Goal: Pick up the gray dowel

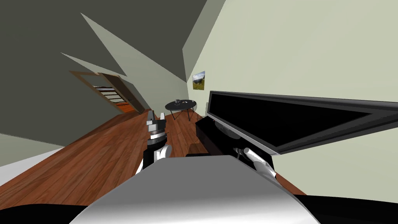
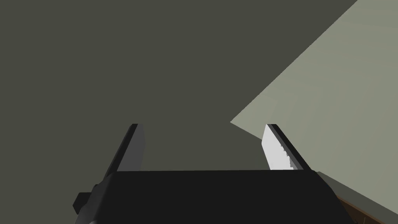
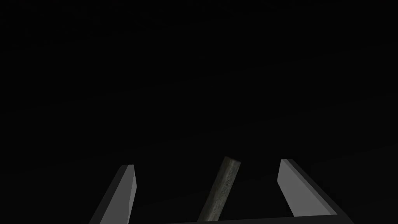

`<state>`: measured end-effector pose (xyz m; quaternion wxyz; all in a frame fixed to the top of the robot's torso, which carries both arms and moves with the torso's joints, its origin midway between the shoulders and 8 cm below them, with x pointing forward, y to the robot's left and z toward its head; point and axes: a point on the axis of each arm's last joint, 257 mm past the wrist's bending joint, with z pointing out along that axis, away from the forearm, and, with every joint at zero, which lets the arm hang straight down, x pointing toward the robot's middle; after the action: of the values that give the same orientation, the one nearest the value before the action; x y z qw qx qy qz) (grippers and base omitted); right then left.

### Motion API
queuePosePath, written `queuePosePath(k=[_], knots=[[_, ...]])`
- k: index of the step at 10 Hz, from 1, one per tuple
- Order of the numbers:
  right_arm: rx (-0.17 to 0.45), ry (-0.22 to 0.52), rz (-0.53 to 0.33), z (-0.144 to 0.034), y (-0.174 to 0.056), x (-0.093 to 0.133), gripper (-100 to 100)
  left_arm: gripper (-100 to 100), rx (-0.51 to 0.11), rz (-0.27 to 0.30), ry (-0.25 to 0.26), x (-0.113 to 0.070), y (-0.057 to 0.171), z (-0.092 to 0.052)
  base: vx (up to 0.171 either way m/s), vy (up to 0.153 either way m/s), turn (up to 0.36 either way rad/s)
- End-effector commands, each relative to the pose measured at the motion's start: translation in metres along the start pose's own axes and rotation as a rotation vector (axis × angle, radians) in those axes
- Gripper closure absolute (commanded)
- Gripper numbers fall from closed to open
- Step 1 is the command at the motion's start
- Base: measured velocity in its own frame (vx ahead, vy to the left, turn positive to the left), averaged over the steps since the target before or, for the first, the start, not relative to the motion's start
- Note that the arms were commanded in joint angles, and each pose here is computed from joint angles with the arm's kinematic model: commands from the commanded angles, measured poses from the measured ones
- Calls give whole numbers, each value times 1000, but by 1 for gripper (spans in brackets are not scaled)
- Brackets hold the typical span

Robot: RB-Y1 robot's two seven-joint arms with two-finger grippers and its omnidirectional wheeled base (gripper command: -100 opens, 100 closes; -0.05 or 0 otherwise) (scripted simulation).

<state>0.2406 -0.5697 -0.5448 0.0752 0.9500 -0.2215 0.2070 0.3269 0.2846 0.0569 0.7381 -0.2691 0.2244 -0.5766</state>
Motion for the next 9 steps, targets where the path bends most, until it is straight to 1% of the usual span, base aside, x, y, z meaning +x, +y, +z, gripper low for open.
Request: queuePosePath(k=[1, 2, 5, 6, 9], knots=[[9, -48, 83, 2, 4, -18, -100, 0, 0, 0, 0, 0, 0, 0, 46, 15, -49], [9, -58, 87, 3, 4, -23, -100, 0, 0, 0, 0, 0, 0, 0, 35, 11, -27], [27, -161, 267, 3, 10, -59, -100, 0, 0, 0, 0, 0, 0, 0, 47, 16, -67], [26, -168, 272, 3, 10, -62, -100, 0, 0, 0, 0, 0, 0, 0, 22, 24, -27], [34, -235, 394, 0, 14, -84, -100, 0, 0, 0, 0, 0, 0, 0, 18, 18, -48]])
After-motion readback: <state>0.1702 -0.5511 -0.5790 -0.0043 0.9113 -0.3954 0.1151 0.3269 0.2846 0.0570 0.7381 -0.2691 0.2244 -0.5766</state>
